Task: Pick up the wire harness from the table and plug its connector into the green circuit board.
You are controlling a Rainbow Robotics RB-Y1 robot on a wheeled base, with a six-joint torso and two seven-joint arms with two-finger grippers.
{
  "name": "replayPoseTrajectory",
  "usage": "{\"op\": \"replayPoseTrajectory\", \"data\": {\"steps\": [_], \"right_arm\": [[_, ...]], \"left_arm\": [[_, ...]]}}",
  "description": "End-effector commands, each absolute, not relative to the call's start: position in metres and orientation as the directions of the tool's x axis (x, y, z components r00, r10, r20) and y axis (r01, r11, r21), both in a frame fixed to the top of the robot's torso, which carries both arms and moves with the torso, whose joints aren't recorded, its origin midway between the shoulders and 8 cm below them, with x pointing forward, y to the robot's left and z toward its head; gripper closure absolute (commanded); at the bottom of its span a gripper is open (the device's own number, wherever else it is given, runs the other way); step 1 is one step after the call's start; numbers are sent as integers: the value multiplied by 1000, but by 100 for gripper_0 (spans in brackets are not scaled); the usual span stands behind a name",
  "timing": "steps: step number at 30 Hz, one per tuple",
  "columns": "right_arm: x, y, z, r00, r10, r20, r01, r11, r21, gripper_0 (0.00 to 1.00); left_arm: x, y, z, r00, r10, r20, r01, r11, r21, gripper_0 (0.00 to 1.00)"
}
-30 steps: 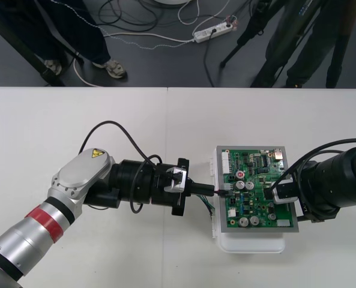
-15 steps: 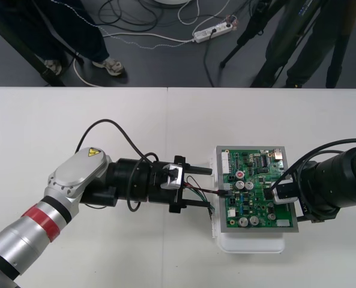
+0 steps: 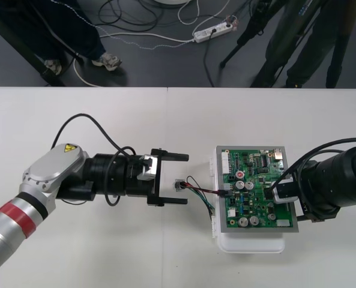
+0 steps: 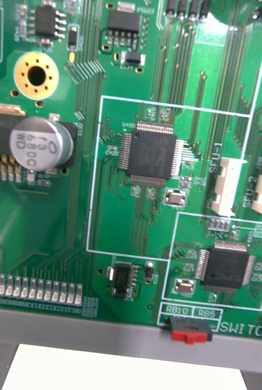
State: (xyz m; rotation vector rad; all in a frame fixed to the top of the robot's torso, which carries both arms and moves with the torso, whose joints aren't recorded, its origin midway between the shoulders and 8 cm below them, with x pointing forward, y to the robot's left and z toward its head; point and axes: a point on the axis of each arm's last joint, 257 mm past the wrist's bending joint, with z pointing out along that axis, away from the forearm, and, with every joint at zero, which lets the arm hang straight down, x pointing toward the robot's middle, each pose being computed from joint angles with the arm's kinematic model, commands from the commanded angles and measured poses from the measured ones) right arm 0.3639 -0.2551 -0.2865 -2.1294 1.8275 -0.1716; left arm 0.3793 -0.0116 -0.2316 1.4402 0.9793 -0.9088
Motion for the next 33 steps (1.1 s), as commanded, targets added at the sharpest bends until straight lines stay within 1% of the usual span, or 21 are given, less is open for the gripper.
{"op": "replayPoseTrajectory", "data": {"steps": [1, 6, 20, 27, 33], "right_arm": [[380, -271, -261, 145, -984, -106, -925, -97, -368, 0], [382, -278, -252, 149, -983, -107, -922, -98, -375, 0], [378, -299, -195, 179, -955, -237, -925, -82, -371, 0], [367, -289, -173, 167, -902, -397, -953, -44, -301, 0], [364, -277, -151, 194, -857, -478, -952, -46, -303, 0]], "left_arm": [[388, 15, -216, 452, 101, -886, 891, -79, 446, 3], [392, 41, -213, 445, 126, -887, 895, -85, 437, 4], [392, 116, -210, 424, 236, -874, 905, -133, 403, 4], [384, 144, -202, 431, 292, -854, 902, -160, 401, 4], [374, 157, -189, 406, 319, -856, 913, -166, 372, 4]]}}
